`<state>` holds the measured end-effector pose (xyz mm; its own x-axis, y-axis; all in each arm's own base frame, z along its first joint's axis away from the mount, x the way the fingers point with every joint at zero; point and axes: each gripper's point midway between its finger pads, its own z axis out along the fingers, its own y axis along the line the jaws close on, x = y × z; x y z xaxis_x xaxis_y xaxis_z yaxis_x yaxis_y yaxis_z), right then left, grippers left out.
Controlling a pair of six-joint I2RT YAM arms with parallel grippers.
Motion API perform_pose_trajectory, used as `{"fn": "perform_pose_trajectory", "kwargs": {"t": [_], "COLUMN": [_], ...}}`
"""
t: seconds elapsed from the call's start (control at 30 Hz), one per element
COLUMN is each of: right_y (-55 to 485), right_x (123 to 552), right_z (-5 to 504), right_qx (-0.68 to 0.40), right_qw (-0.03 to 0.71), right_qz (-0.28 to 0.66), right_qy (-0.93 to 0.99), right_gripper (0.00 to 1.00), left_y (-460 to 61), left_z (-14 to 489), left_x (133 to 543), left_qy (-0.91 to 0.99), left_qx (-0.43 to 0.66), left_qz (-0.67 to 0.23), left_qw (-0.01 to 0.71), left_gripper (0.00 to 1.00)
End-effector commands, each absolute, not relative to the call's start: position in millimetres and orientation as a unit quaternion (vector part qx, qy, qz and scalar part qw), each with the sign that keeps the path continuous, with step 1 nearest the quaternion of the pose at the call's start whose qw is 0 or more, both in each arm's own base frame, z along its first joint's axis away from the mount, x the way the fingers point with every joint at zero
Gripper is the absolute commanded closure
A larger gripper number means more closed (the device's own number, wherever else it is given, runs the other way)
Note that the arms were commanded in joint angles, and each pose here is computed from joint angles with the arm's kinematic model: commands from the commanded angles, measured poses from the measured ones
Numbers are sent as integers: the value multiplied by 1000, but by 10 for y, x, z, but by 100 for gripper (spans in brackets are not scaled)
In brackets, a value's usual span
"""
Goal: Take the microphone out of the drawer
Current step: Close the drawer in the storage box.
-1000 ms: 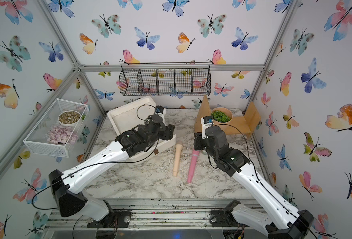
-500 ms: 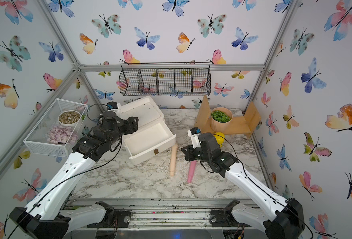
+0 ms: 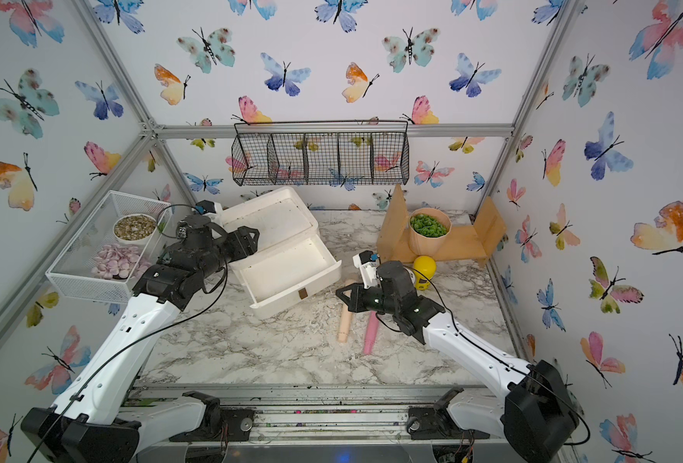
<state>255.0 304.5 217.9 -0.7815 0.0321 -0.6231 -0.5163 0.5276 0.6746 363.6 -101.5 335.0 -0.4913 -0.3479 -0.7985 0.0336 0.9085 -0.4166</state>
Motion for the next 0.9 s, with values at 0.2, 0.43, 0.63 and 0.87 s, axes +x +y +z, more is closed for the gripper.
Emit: {"fn": "perform_pose_trajectory", "kwargs": {"t": [0.2,0.43,0.63,0.87], "right_y": [3420,3608,3704,3859], "right_x": [2704,2624,2554,2518], "right_z": [2508,2433,2424,2346], "right_qx": [-178,-184,-190,-200], "right_qw": [325,318,324,317], "right_qz": [509,514,510,506], "right_qy": [777,775,774,777], "right_gripper": [98,98,98,98], "left_y": [-929,-816,-599,-362], "left_z": [3366,3360,3143,2913], "left_x": [3577,3602,3715,3932], "left_qy": [837,835,842,841], "left_qx": [-100,-113,-142,-187], "left_qz": [-199,-187,-144,-151], "left_qw": [500,505,501,484], "left_gripper": [25,25,26,31]}}
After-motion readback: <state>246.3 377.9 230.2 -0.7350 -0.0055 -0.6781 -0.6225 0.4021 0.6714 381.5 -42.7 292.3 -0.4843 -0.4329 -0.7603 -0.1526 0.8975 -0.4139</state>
